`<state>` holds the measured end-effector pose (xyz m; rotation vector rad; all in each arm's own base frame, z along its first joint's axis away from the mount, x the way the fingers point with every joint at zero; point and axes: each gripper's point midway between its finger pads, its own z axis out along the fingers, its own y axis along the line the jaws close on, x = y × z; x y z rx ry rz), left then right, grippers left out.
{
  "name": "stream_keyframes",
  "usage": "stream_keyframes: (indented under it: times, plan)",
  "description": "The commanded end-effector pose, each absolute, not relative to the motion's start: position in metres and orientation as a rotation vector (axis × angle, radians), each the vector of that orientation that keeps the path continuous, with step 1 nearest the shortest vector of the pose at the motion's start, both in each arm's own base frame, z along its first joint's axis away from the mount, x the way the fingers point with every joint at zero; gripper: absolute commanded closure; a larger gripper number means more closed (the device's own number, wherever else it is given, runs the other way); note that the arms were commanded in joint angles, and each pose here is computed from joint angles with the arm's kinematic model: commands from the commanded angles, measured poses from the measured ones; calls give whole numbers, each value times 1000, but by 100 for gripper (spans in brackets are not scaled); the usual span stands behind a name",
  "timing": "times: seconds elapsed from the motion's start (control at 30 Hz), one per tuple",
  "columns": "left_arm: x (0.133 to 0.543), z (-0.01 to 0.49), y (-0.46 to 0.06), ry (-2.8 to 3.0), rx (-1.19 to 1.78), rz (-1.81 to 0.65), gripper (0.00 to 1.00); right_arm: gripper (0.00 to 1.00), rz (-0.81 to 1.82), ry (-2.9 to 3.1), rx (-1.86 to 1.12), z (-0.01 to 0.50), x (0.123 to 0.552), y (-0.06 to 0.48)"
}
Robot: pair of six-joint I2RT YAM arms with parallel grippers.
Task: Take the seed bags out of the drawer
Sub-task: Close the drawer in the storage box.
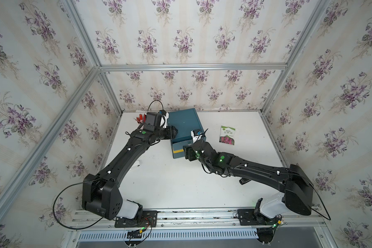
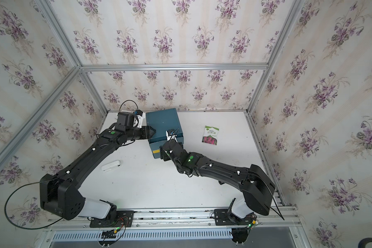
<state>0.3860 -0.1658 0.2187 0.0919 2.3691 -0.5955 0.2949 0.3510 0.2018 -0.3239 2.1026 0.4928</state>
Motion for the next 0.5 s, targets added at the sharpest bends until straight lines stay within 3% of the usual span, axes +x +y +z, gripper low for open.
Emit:
stream_keyframes:
  times: [0.0, 0.47]
  plan:
    - [357, 181, -151, 2566, 73, -505, 38, 24, 531, 2042, -311, 214, 307, 360]
    - [357, 182, -151, 2568, 76, -504, 38, 23, 546, 2027, -271, 212, 326, 358]
